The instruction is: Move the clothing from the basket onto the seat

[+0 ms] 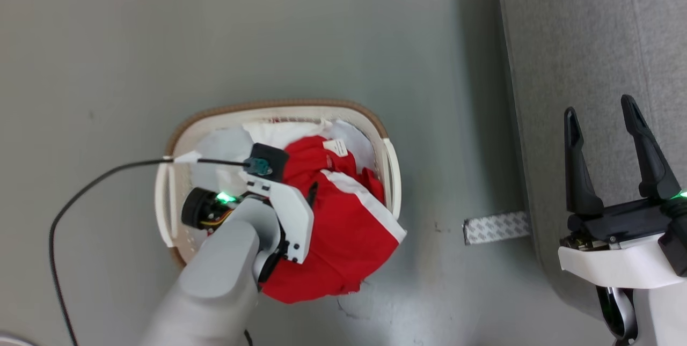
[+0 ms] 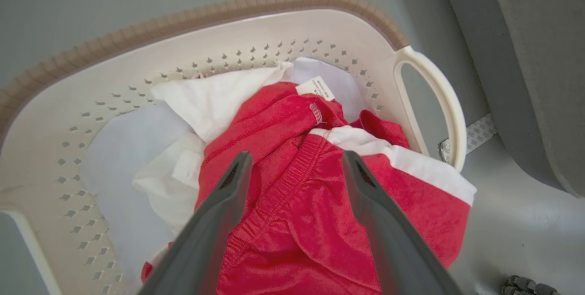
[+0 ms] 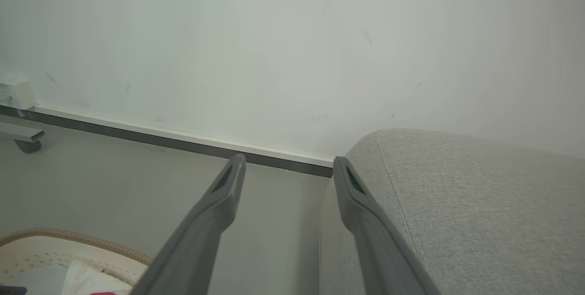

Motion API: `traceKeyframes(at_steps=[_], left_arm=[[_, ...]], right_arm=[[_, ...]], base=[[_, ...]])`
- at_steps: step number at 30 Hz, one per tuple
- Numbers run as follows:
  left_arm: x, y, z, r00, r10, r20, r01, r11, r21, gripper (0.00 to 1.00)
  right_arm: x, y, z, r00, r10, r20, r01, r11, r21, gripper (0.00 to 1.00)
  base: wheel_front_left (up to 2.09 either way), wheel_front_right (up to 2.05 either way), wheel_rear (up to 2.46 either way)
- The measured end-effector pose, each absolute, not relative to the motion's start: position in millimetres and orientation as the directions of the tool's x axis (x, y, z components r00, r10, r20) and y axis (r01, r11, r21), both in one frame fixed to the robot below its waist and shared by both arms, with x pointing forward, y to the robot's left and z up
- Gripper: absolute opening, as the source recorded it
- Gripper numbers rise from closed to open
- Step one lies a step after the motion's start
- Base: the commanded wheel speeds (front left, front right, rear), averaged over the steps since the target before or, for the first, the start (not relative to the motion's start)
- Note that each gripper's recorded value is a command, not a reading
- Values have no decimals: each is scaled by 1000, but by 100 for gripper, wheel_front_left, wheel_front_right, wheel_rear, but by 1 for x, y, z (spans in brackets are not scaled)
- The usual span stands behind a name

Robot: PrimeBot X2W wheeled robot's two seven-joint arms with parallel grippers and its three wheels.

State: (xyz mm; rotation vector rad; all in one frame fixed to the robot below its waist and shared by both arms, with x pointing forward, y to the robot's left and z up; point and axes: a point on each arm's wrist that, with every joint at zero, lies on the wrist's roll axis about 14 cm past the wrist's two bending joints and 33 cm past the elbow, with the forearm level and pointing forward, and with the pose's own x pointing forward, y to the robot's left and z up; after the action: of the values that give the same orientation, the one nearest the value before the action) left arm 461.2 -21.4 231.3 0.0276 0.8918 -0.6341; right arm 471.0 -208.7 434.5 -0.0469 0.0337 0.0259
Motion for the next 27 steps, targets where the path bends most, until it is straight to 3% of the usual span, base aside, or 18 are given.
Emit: traceKeyframes(at_steps=[12, 27], left_arm=[[440, -33, 162, 235, -503, -832, 561, 769, -306, 100], [418, -45, 120, 109, -518, -848, 595, 718, -362, 100]], right_arm=[[480, -207, 402, 995, 45, -89, -53, 994, -91, 100], [483, -216, 375, 989, 37, -143, -55, 991, -124, 100]], base=[[0, 0, 0], [0, 0, 0]])
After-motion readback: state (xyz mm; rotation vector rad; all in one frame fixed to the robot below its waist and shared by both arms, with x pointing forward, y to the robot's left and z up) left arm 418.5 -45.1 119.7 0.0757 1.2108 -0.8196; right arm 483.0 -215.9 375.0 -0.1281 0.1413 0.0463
